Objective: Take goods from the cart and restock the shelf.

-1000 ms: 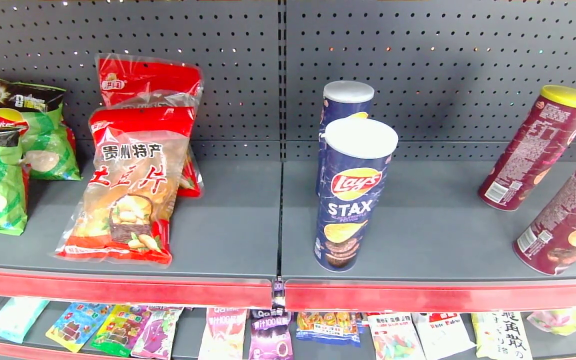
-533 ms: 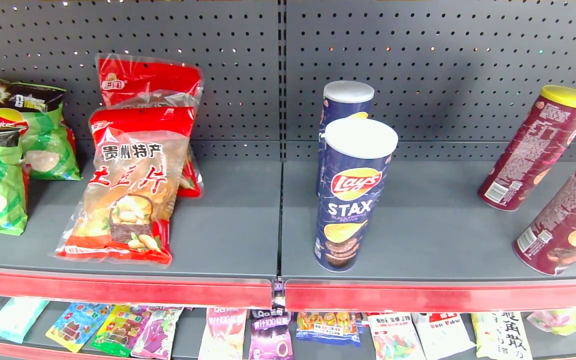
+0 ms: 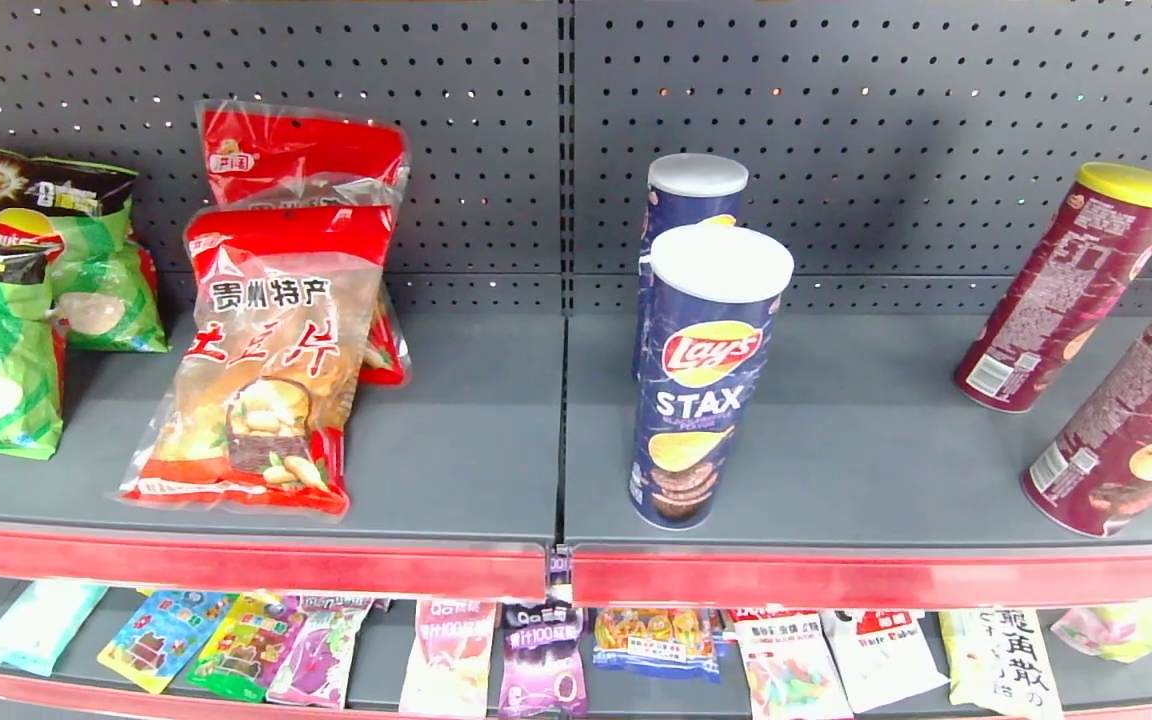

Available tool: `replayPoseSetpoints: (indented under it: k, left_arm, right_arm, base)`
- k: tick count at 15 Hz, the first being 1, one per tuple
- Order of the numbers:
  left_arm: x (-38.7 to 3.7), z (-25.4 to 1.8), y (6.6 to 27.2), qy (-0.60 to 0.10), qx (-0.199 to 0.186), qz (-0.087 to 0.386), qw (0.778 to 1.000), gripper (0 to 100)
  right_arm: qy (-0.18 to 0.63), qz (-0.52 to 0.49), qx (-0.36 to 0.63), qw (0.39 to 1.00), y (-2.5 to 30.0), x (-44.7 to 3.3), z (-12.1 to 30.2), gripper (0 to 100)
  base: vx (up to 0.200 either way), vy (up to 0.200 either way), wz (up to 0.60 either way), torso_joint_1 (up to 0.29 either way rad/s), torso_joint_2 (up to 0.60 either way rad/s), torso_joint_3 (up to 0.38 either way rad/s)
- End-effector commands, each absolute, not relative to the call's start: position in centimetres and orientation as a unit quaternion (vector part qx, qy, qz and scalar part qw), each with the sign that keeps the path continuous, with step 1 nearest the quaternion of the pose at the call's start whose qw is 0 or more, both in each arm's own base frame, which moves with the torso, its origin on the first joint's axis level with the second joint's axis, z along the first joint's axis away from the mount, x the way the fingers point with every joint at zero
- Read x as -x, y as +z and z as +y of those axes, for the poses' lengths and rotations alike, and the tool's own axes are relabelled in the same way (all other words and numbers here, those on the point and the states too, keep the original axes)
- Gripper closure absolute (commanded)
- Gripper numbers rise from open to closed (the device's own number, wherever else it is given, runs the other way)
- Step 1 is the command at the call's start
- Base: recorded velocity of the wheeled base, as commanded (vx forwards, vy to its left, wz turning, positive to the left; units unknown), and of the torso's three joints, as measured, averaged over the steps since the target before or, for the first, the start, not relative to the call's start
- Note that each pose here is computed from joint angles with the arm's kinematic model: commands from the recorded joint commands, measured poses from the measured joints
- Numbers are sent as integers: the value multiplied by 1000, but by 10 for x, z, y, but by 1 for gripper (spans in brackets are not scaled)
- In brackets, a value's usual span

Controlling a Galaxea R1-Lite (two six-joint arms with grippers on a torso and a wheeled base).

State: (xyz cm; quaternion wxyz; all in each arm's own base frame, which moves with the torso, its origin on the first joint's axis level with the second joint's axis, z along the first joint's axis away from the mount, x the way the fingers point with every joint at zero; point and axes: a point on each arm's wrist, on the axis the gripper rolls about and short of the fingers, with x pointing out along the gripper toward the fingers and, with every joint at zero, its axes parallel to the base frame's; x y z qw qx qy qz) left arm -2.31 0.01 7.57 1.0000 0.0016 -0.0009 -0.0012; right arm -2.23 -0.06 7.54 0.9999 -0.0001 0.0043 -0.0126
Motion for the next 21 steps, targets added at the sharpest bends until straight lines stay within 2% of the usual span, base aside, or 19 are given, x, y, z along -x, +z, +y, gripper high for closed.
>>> replayPoseSetpoints:
  k: [1, 6, 21]
  left_arm:
    - [23, 0, 76, -1, -2, 0, 1000, 0]
    - [23, 0, 76, -1, -2, 0, 1000, 0]
    - [23, 0, 76, -1, -1, 0, 1000, 0]
  right_arm:
    - [-12, 2, -1, 1000, 75, 23, -1, 0]
    - [-12, 2, 1, 1000, 75, 23, -1, 0]
    - [-11, 2, 1, 1000, 75, 23, 0, 0]
  base:
    - [-200, 0, 0, -2, -2, -2]
    - [0, 0, 0, 0, 0, 0]
    - [0, -200, 0, 4, 2, 3]
